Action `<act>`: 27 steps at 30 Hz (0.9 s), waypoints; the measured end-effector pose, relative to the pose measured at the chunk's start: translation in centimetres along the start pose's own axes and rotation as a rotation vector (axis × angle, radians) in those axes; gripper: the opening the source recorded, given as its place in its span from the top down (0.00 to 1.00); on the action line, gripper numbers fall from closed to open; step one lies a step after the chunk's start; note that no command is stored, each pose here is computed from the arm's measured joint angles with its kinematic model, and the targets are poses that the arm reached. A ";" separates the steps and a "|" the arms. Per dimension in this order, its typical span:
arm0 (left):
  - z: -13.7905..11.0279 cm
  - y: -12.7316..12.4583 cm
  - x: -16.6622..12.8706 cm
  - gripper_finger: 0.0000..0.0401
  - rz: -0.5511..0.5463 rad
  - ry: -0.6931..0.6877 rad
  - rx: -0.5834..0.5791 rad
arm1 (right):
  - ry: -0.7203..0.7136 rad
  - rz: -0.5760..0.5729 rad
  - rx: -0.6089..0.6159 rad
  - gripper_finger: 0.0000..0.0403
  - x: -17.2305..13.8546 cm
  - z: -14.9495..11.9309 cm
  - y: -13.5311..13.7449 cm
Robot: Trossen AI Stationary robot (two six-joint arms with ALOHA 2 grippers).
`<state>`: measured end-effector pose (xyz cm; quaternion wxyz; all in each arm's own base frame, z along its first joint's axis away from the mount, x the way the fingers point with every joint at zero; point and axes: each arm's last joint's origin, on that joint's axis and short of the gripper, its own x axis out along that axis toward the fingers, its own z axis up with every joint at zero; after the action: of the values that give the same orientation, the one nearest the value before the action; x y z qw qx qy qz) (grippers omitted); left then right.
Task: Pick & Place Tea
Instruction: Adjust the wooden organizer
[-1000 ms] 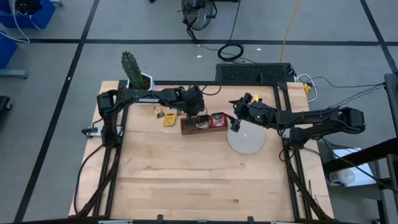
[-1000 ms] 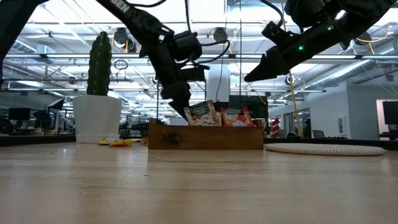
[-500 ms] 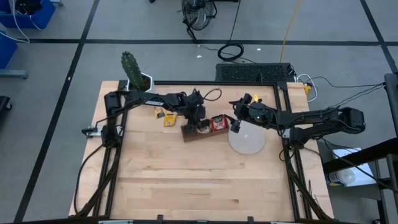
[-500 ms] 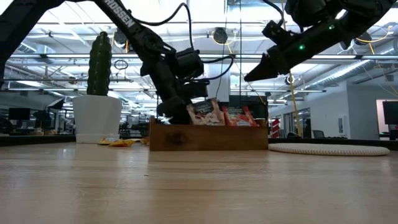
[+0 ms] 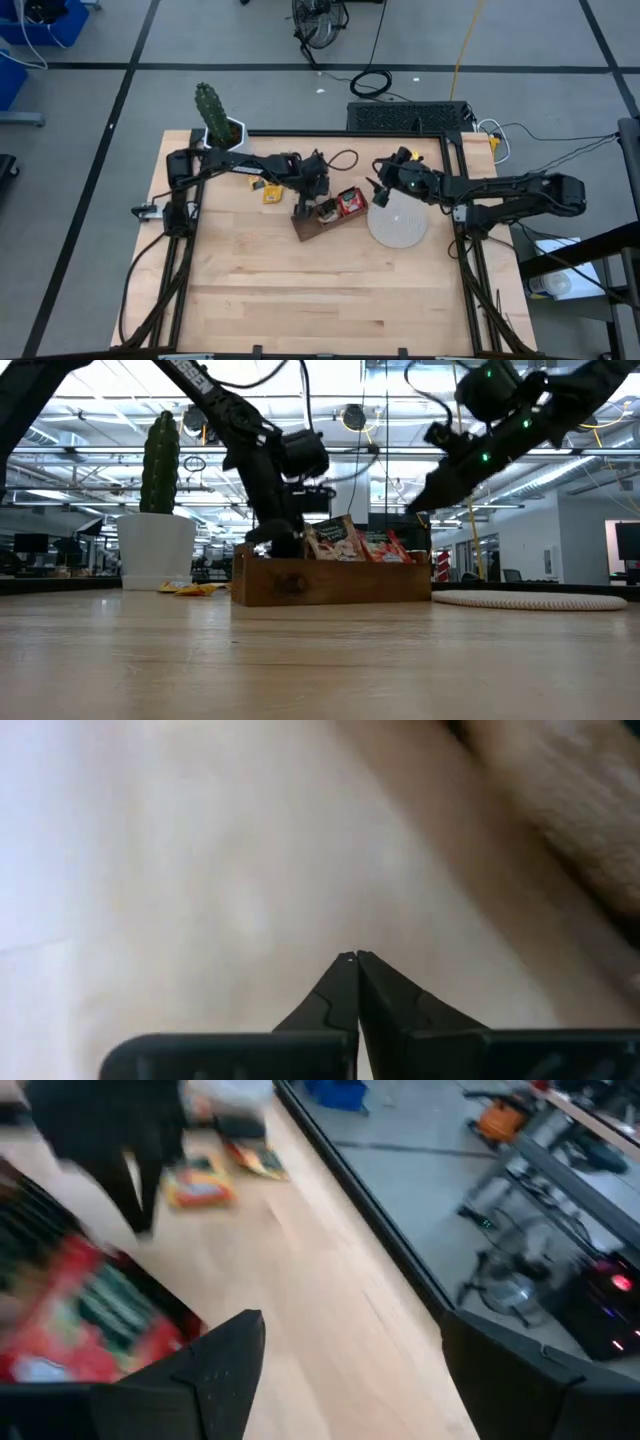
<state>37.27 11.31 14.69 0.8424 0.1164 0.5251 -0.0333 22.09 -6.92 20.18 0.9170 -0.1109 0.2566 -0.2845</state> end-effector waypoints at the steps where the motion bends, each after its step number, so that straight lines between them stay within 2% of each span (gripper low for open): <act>1: 0.1 0.2 -0.5 0.98 0.026 -0.002 -0.008 | 0.014 -0.016 -0.004 0.31 0.2 -0.5 -0.3; 6: 0.9 1.0 -4.2 0.99 0.106 -0.089 -0.052 | 0.040 -0.107 0.034 0.39 1.6 -3.6 -2.5; 8: 1.5 1.1 -6.5 0.99 0.139 -0.150 -0.069 | 0.032 -0.041 0.080 0.46 2.3 -5.2 -3.2; 11: 2.6 0.6 -10.0 0.99 0.185 -0.270 -0.058 | -0.003 0.120 0.154 0.66 3.6 -6.8 -3.8; 14: 3.7 -0.4 -13.3 0.99 0.219 -0.392 -0.035 | -0.013 0.228 0.186 0.92 5.0 -7.8 -3.8; 15: 3.9 -0.8 -14.4 0.99 0.232 -0.429 -0.026 | -0.015 0.262 0.190 0.96 5.4 -8.1 -3.6; 18: 4.5 -1.9 -17.0 0.99 0.263 -0.524 0.001 | -0.030 0.305 0.206 0.98 7.0 -8.1 -3.4; 21: 4.8 -2.8 -18.5 1.00 0.288 -0.561 0.021 | -0.008 0.323 0.209 1.00 8.7 -8.1 -3.2; 27: 4.7 -3.5 -19.0 1.00 0.313 -0.531 0.020 | -0.044 0.533 0.246 1.00 11.5 -7.1 -2.3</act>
<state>32.27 5.54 33.01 0.9438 0.1916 0.2618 0.0625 25.40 -15.84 10.31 0.9713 0.0662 0.2203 -0.0598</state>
